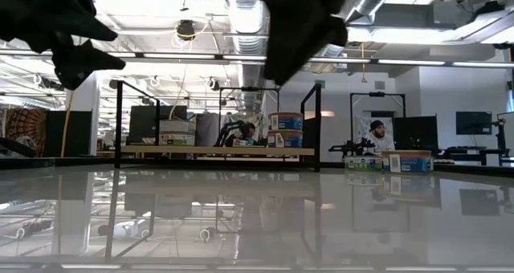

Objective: Stack canned seafood by type on shelf
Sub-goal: Put the blue tuna can on the shelf

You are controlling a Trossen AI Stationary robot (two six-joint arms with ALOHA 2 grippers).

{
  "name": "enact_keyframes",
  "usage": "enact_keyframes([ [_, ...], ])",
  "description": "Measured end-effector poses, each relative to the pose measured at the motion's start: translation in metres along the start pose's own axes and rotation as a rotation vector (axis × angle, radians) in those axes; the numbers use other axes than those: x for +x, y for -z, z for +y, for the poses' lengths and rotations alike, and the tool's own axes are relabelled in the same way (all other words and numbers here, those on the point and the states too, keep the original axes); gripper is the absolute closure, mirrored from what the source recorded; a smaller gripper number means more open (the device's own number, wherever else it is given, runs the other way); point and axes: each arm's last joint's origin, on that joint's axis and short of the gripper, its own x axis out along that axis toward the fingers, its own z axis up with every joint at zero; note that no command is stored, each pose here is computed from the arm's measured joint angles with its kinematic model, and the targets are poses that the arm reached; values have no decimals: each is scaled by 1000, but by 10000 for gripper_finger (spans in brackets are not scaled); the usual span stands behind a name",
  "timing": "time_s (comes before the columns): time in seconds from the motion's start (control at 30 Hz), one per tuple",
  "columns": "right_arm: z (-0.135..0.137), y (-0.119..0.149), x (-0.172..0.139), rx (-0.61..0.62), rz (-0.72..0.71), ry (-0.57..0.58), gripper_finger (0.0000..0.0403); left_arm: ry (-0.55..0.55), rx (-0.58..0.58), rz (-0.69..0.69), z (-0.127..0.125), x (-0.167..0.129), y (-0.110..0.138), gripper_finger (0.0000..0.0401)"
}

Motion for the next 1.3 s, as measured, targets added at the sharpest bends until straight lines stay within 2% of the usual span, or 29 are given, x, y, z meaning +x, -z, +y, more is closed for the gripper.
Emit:
enact_keyframes([
  [0.2, -27, 48, -14, 134, -92, -80, 295, -30, 44, 28, -22, 14, -12, 198],
  [0.37, -56, 85, -24, 231, -203, -257, 295, -77, 66, 40, -41, 27, -23, 198],
  [0.5, -75, 117, -37, 221, -241, -371, 295, -132, 48, 70, -56, 40, -28, 198],
  [0.63, -93, 143, -51, 184, -228, -414, 295, -198, 14, 127, -71, 56, -29, 198],
  [0.8, -109, 155, -61, 151, -206, -404, 295, -274, -35, 180, -86, 77, -26, 198],
  [0.97, -111, 157, -60, 142, -195, -386, 295, -304, -115, 265, -98, 94, -19, 198],
  [1.1, -108, 158, -53, 131, -180, -362, 295, -358, -185, 378, -107, 103, -11, 198],
  [1.3, -102, 160, -46, 125, -174, -356, 295, -513, -269, 608, -119, 101, 1, 198],
])
